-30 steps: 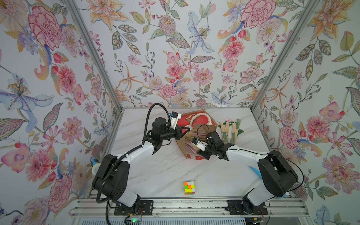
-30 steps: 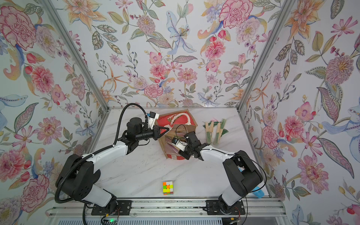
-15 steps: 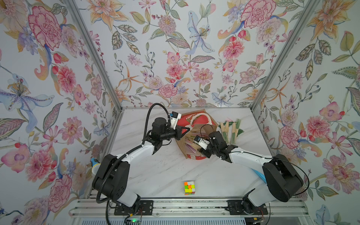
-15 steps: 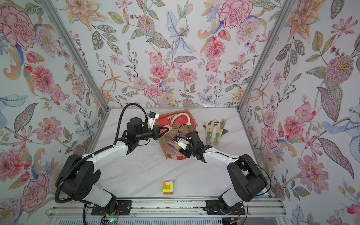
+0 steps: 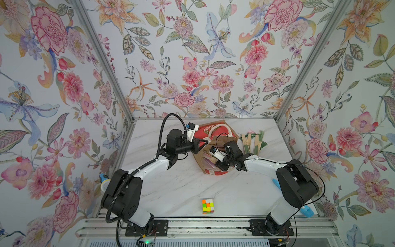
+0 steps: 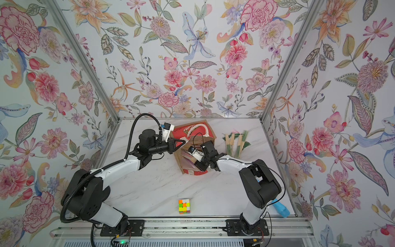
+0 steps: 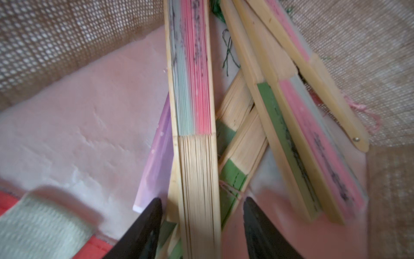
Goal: Take out the folding fans from the tote bags
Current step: Pick up the folding fan from the canvas bag.
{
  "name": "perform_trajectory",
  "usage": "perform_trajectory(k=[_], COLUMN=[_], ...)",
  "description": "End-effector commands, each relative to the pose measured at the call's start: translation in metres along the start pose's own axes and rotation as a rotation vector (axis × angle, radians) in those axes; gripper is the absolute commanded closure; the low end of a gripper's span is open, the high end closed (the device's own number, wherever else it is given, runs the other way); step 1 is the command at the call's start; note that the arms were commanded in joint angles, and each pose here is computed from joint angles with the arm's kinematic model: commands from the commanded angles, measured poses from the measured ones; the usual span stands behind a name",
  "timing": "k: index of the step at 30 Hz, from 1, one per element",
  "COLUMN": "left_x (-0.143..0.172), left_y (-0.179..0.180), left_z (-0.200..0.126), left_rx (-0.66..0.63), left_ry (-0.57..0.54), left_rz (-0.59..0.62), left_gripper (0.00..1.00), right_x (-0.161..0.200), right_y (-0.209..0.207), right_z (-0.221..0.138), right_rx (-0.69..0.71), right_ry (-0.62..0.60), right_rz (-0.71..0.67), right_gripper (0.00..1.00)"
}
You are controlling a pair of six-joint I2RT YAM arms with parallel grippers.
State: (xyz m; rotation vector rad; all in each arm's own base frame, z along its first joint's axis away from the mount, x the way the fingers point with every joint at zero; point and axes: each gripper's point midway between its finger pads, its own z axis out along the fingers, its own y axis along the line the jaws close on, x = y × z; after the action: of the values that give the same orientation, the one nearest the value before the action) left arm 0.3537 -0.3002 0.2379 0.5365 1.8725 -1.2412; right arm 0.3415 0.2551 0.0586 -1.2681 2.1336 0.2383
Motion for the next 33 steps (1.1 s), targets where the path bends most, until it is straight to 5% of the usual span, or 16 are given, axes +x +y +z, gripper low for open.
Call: perform_trajectory(k=[1, 13, 33], left_x=[0.005, 0.006, 0.006], left_y=[0.001, 0.004, 0.005], left_z=[-0.003, -0.004, -0.005], left_rx=[0.007, -0.006, -0.010], left_ry=[0.013, 0.012, 0.010], left_rz=[-0.030, -0.036, -0.037], left_gripper=[1.00, 1.00, 1.00], right_x=[0.009, 0.011, 0.004], right_y=[0.001, 0.007, 0.014], right_z=[0.003, -0.004, -0.017], right_rx=[-0.027, -0.059, -0.088], right_ry=[0.053, 0.045, -0.007], right_rz=[0.035, 0.032, 0.047], right_gripper=[0.43, 0.64, 0.75])
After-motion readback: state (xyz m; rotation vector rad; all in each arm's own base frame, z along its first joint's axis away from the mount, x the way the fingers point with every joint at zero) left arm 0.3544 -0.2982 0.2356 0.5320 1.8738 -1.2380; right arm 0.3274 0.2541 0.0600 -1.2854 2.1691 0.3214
